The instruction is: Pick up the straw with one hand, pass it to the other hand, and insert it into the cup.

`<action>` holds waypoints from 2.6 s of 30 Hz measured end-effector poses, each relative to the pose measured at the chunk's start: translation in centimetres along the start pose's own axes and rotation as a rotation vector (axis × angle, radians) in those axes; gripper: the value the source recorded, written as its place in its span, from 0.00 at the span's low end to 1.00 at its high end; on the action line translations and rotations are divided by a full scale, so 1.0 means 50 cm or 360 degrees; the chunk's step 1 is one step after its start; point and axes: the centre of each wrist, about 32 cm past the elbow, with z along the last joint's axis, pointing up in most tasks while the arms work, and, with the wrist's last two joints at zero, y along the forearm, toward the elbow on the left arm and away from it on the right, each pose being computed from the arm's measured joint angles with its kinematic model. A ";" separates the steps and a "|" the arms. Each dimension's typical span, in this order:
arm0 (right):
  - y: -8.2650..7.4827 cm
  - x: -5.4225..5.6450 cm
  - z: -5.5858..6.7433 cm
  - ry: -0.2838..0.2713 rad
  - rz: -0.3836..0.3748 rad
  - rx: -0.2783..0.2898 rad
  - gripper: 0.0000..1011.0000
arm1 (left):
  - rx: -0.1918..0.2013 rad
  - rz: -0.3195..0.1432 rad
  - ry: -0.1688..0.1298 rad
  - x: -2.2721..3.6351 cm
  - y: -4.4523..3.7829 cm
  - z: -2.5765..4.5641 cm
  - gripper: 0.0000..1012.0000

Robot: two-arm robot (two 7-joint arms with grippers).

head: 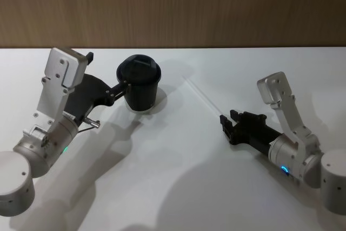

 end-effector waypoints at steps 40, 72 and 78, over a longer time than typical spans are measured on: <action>-0.029 -0.015 0.053 -0.0002 0.0035 0.0378 0.00 | 0.0000 0.0000 0.0000 0.000 0.000 0.000 0.99; 0.006 -0.094 0.114 0.0214 0.0318 0.0918 0.00 | 0.0000 0.0000 0.0000 0.000 0.000 0.000 0.99; 0.009 -0.103 0.116 0.0230 0.0342 0.0933 0.00 | -0.0004 -0.0009 0.0015 0.002 0.001 0.002 0.99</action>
